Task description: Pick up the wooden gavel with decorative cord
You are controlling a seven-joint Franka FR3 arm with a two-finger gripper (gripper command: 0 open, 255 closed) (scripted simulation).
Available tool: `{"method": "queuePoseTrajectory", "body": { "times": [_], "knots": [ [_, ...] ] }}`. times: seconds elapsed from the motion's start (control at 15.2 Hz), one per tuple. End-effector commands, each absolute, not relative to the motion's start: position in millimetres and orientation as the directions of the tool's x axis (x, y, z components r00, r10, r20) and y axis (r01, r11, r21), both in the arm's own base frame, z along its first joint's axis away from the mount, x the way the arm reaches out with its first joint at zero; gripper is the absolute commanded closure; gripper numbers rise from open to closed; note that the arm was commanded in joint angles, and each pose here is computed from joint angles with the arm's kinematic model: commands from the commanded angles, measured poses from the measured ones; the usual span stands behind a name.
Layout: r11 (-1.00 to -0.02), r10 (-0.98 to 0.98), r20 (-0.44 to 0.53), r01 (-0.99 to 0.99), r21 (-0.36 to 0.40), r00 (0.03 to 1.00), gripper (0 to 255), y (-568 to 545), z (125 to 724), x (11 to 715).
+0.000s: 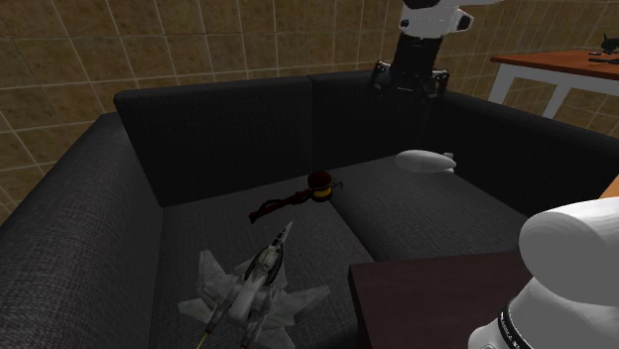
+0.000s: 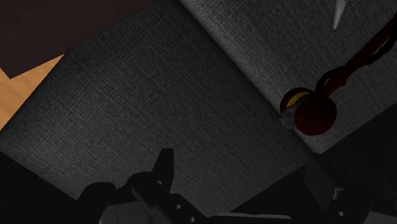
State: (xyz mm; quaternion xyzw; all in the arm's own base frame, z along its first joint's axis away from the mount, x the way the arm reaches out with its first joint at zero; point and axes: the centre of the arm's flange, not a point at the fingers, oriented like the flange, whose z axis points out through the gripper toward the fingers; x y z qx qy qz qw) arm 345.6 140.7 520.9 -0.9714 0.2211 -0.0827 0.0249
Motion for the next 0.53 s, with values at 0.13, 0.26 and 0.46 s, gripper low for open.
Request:
{"method": "queuePoseTrajectory", "body": {
  "times": [0.13,0.26,0.46],
  "knots": [
    [-0.857,-0.515,0.149,-0.511,-0.069,0.844,0,183.8,480.9,358.1],
    [-0.833,-0.552,0.149,-0.550,-0.060,0.820,0,203.7,462.5,365.4],
    [-0.794,-0.606,0.150,-0.607,-0.047,0.781,0,232.7,434.5,378.0]
  ]
}}
